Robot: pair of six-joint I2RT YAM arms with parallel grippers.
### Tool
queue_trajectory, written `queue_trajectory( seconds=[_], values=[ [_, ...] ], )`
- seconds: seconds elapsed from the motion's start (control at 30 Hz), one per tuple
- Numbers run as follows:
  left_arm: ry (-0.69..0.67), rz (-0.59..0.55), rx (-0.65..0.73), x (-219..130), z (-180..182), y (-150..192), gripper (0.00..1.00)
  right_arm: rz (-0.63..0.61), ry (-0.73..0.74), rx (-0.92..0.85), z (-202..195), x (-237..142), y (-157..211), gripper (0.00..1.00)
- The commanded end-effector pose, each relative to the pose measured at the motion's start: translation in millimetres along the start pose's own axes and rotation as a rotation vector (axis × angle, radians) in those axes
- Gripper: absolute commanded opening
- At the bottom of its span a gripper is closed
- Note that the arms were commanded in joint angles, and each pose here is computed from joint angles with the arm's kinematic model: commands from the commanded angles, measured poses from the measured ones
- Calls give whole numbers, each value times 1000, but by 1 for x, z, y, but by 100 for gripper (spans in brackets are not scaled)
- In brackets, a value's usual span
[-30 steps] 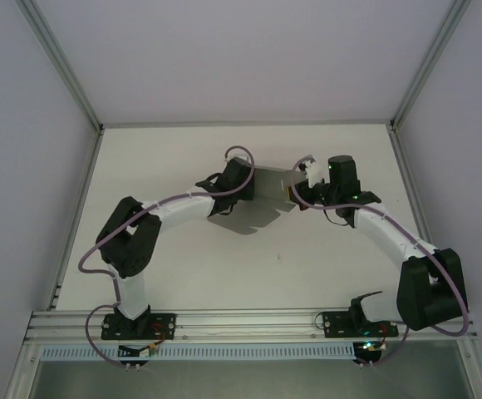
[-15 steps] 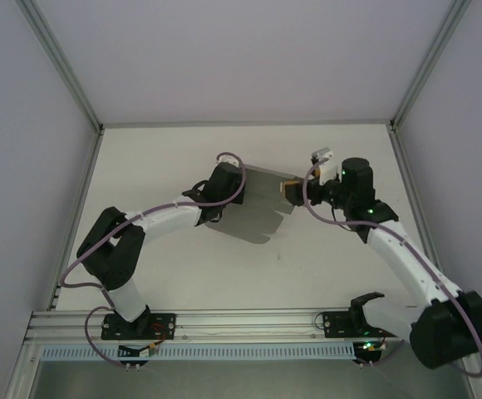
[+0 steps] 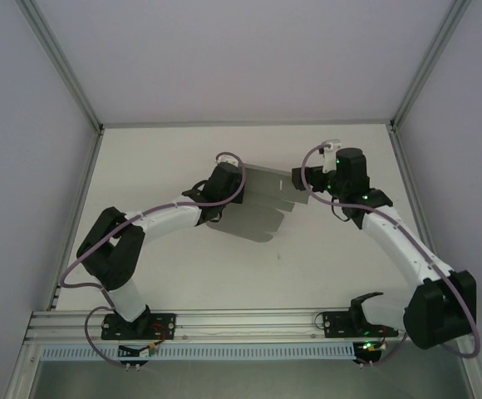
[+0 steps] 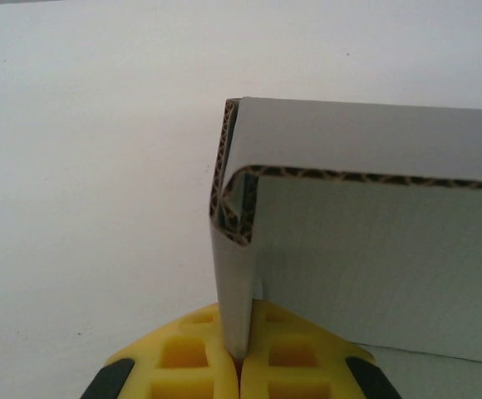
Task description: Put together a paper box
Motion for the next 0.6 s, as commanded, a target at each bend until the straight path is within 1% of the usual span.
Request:
queue_trajectory(
  seconds=[0.0, 0.07, 0.23, 0.3, 0.4, 0.57],
  values=[
    [13, -29, -29, -6, 0, -8, 0, 49, -33, 25, 2, 11, 2, 100],
    [11, -30, -30, -8, 0, -9, 0, 73, -85, 17, 9, 19, 6, 100],
    [30, -30, -50, -10, -3, -13, 0, 113, -292, 11, 35, 32, 14, 100],
    [25, -28, -59, -10, -4, -16, 0, 133, -334, 1, 43, 36, 17, 100],
    [3, -23, -52, -8, -1, -16, 0, 132, -273, -21, 39, 39, 18, 100],
    [-17, -33, -18, -10, 4, -12, 0, 120, -18, -20, 5, 30, 15, 100]
  ],
)
Point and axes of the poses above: each hand's point on the last joint's axis, 136 mm out from that joint toward the fingers, its own x axis out along the fingers, its own z axis along the line the jaws close on, y = z × x, the point moved 4 cm from there along -x, back along the fingers, and after that the axes turned 3 degrees about -x, right-handed, at the moved point
